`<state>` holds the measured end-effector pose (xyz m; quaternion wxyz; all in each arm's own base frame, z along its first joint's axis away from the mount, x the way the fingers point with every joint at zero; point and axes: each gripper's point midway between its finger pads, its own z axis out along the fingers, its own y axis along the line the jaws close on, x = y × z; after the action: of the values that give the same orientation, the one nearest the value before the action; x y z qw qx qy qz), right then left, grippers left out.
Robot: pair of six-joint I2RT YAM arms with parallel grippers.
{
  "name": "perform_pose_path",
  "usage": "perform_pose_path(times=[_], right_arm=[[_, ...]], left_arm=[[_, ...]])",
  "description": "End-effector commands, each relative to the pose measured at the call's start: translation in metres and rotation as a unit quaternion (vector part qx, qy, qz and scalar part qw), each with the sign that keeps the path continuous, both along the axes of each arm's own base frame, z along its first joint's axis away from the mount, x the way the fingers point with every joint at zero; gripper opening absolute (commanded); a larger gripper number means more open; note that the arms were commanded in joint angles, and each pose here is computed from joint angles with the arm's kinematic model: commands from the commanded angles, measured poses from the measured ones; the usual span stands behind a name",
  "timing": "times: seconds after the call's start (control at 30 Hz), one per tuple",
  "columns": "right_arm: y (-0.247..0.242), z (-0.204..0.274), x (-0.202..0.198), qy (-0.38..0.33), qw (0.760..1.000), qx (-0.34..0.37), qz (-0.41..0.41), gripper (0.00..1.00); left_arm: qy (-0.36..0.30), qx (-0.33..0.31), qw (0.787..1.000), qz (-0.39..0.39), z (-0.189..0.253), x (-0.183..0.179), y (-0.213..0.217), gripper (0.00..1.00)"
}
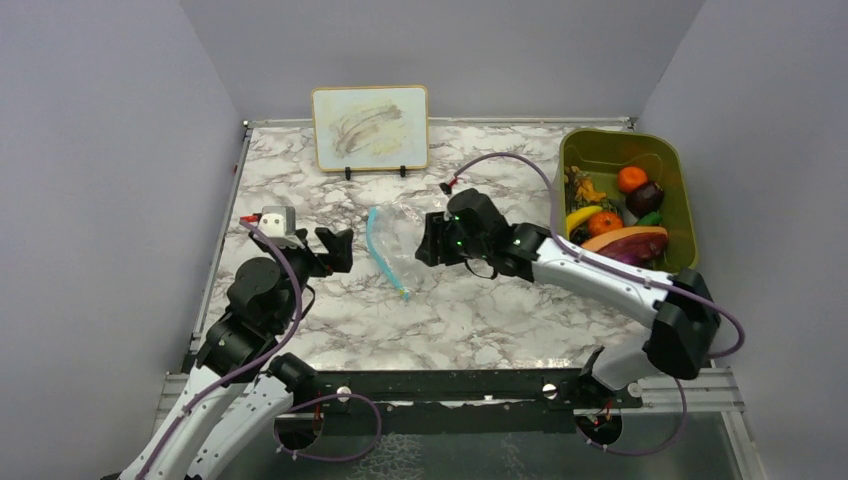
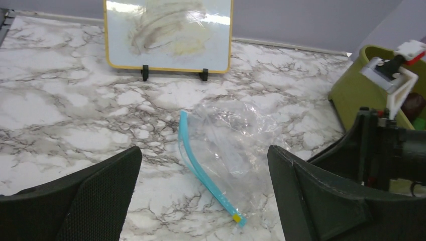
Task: Place the food in the zip-top bag and seal the zipper
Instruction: Pick up the zipper food storage bag at the center of the board.
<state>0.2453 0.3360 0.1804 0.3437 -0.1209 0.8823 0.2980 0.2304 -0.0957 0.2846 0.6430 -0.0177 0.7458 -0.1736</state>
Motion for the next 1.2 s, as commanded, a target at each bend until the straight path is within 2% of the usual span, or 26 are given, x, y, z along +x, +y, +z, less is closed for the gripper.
perform_pose_path(times=[0.0,0.27,0.5,0.7,0.77,0.87,1.0,1.17], right_arm=[[0.029,-0.005,0.026,-0.045,0.998,-0.035,0.007,0.47],[0.074,-0.044,0.057,-0.067,0.988,-0.132,0.034,0.49],[0.080,-0.080,0.072,-0.066,0.975,-0.209,0.037,0.48],[0.079,-0.093,0.073,-0.065,0.972,-0.224,0.039,0.35],[0.077,-0.095,0.072,-0.063,0.971,-0.228,0.042,0.20],[0.073,-0.088,0.071,-0.069,0.970,-0.229,0.045,0.03],[0.069,-0.068,0.063,-0.085,0.975,-0.200,0.052,0.01],[0.066,-0.033,0.047,-0.106,0.983,-0.135,0.064,0.01]], left_arm=[[-0.018,0.022,0.999,0.038,-0.004,-0.006,0.022,1.00],[-0.044,0.020,0.996,0.074,0.010,-0.011,0.040,1.00],[-0.056,0.011,0.995,0.087,0.015,-0.015,0.048,0.99],[-0.058,0.009,0.994,0.088,0.016,-0.015,0.048,0.99],[-0.056,0.011,0.995,0.087,0.014,-0.014,0.047,0.99],[-0.051,0.016,0.995,0.084,0.012,-0.012,0.045,0.98],[-0.045,0.017,0.996,0.078,0.008,-0.011,0.042,0.97],[-0.027,0.003,0.998,0.049,0.001,-0.009,0.027,0.89]])
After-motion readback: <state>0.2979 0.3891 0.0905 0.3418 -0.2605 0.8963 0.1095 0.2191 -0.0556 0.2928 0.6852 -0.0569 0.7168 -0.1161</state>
